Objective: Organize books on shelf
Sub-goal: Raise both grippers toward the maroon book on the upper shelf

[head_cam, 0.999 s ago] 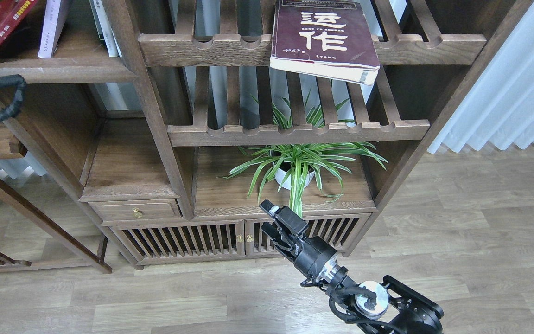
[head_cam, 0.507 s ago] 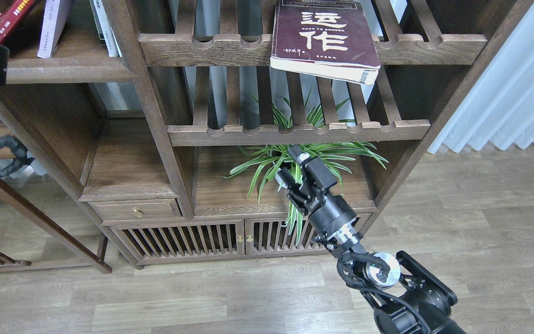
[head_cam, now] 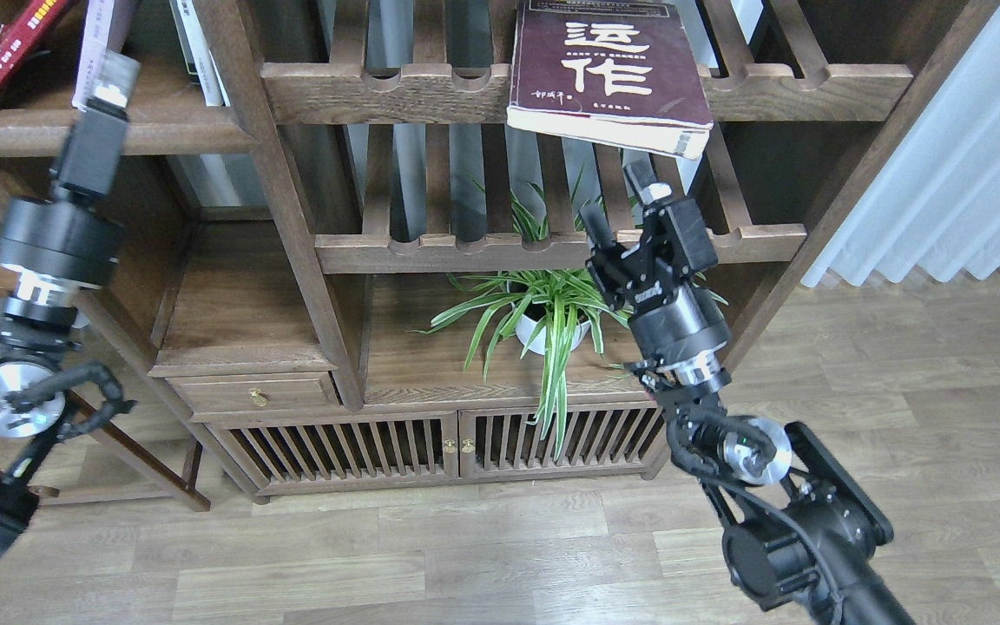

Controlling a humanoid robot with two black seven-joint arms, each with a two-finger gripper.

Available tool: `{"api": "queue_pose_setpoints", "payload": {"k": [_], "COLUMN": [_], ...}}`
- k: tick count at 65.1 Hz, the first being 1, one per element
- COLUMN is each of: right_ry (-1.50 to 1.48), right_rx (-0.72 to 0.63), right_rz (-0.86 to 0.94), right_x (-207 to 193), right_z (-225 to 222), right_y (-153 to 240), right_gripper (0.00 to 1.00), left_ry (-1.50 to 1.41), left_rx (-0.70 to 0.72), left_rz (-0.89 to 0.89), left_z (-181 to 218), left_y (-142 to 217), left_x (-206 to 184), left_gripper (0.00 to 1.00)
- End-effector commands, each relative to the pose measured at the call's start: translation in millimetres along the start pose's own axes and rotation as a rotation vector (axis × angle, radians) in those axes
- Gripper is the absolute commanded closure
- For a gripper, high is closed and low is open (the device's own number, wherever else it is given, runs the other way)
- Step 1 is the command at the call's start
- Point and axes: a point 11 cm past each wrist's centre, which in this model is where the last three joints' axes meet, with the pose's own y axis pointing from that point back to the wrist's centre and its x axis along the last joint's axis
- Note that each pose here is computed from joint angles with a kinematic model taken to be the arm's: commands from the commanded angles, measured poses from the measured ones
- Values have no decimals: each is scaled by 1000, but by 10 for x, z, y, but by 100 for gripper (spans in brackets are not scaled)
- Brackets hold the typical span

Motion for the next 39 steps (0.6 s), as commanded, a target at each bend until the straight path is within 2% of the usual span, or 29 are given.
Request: {"api": "queue_pose_setpoints", "payload": {"k": [1,14,39], "right_ry": [11,19,18], "right_rx": [-7,30,10], "right_rz": [-35,-11,96], "right_x": [-99,-184,-189], "right_z": [-10,-118,-116], "right_y": [-139,-371,-601], "right_gripper": [3,3,4], "left_ry": [21,39,42], "left_rx": [16,38,45], "left_rz": [0,-5,-3], "left_z": [-105,-229,-258], "left_y": [2,10,24], "left_x": [-20,-53,-52], "left_gripper": [0,0,0]}}
